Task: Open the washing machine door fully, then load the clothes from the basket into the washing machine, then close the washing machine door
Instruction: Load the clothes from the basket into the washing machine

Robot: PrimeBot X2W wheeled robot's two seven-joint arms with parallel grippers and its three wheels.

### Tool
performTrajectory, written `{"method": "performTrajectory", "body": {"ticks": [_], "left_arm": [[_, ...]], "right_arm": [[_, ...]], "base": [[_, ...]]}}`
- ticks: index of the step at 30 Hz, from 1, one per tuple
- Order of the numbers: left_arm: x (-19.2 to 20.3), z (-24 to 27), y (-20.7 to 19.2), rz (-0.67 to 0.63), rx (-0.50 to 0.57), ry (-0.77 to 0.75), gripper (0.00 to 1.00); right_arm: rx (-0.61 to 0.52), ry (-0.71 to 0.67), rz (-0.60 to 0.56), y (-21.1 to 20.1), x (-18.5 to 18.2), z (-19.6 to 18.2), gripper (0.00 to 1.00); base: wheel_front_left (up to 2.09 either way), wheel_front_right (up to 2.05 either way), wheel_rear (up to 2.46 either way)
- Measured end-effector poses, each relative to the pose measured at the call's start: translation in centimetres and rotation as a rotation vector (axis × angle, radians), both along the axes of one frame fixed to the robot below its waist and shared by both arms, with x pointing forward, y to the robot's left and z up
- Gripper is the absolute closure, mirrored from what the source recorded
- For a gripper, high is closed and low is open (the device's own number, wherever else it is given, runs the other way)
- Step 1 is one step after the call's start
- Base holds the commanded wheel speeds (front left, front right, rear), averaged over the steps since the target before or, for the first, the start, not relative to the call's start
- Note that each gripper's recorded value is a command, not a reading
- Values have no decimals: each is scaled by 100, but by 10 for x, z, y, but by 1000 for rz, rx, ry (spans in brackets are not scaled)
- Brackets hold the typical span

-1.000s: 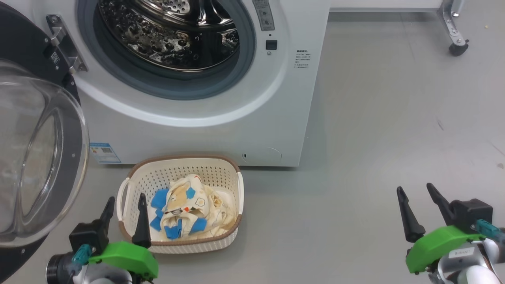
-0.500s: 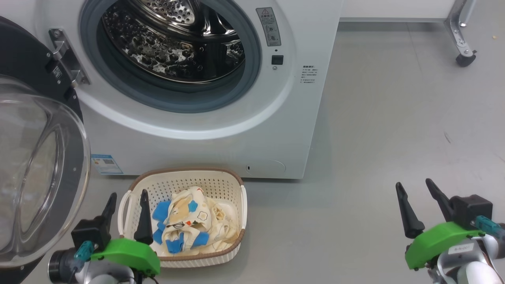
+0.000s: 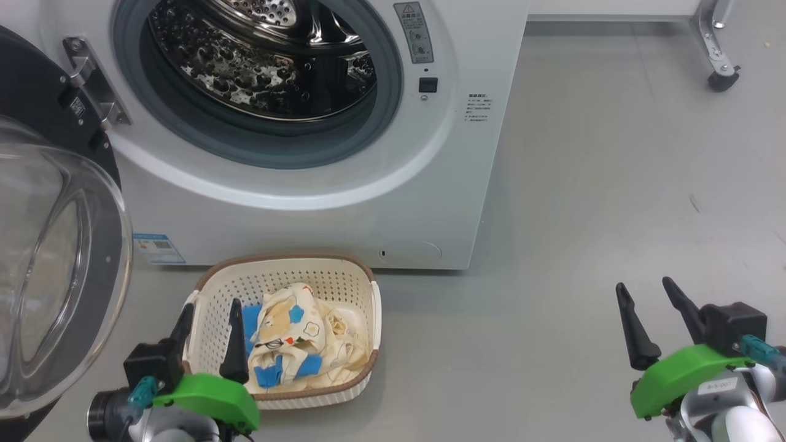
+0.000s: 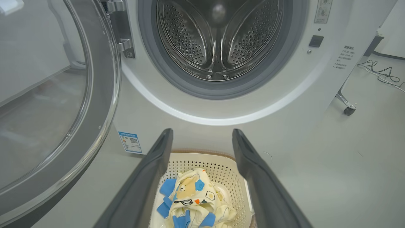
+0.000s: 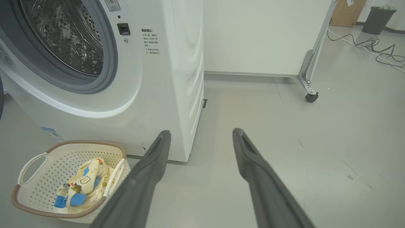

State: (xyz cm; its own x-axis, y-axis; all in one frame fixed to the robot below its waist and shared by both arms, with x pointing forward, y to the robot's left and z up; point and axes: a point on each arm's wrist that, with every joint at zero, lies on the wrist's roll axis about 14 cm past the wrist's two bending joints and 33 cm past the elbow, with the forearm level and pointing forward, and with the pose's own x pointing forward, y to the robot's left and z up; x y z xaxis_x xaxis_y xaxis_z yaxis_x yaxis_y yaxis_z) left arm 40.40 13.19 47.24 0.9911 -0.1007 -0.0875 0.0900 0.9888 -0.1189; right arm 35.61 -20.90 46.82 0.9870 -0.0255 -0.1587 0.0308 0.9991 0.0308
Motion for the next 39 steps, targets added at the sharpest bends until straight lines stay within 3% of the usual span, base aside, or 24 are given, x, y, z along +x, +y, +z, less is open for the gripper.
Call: {"method": "performTrajectory", "body": {"ticks": [18,28,39], "left_arm": [[55,-46,-55,-119,-34,142,0],[93,-125,-76,-192,15,348,0],[126,-222,-72,-201,60,571,0]], "right_arm": [[21,36,-14,-4,35,-20,0],[22,62,-46,-16,64,-45,0],[24,134,-38,-16,91,-94,0]], "base": [[0,0,0],[0,0,0],[0,0,0]]}}
